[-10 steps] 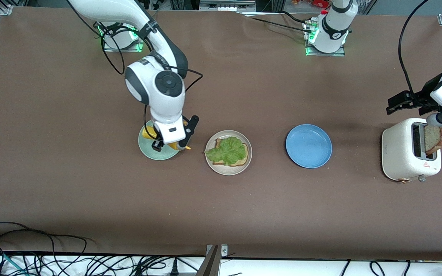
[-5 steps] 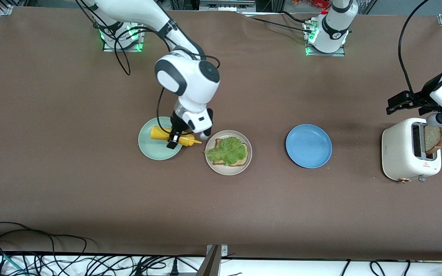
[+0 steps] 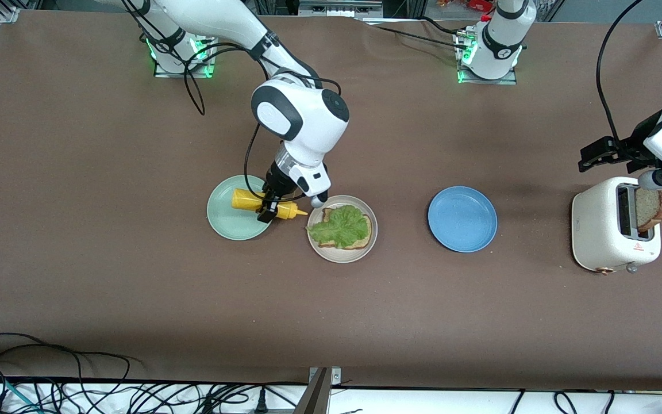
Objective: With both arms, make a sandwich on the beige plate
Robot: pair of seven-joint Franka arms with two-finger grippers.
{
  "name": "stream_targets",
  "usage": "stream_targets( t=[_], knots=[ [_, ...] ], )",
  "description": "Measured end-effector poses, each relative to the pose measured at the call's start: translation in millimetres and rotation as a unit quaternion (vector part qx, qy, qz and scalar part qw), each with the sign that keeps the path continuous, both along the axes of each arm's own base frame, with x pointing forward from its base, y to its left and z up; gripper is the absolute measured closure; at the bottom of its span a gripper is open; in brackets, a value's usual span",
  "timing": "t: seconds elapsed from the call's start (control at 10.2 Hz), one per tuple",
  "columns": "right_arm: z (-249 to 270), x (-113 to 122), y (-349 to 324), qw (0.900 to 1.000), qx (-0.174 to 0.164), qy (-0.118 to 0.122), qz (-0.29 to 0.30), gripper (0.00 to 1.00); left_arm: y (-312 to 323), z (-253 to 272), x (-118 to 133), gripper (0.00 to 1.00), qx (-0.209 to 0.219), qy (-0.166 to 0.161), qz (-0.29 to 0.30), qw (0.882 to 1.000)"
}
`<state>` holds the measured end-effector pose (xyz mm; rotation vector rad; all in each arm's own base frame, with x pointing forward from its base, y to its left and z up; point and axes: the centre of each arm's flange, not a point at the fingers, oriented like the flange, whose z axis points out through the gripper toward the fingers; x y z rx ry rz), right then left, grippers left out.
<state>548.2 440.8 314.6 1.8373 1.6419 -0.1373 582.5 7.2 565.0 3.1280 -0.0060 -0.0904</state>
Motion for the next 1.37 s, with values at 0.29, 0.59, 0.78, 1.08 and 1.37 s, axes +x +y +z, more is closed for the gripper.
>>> stream_targets(
  t=[0.29,0.59,0.78,1.08,1.37],
  knots=[
    [19,26,-36,0.996,0.044,0.023,-0.077,0.84,0,0,0,0.00,0.000,0.000,0.000,1.000],
    [49,58,-95,0.982,0.110,0.067,-0.141,0.84,0,0,0,0.00,0.000,0.000,0.000,1.000],
    [61,84,-155,0.962,0.174,0.125,-0.171,0.84,1,-1,1,0.00,0.000,-0.001,0.001,1.000],
    [61,121,-266,0.918,0.289,0.203,-0.181,0.84,3,-2,3,0.00,0.001,-0.004,0.003,1.000],
    [53,134,-324,0.884,0.367,0.233,-0.172,0.84,16,-10,8,0.00,0.037,-0.004,-0.006,0.999]
  ],
)
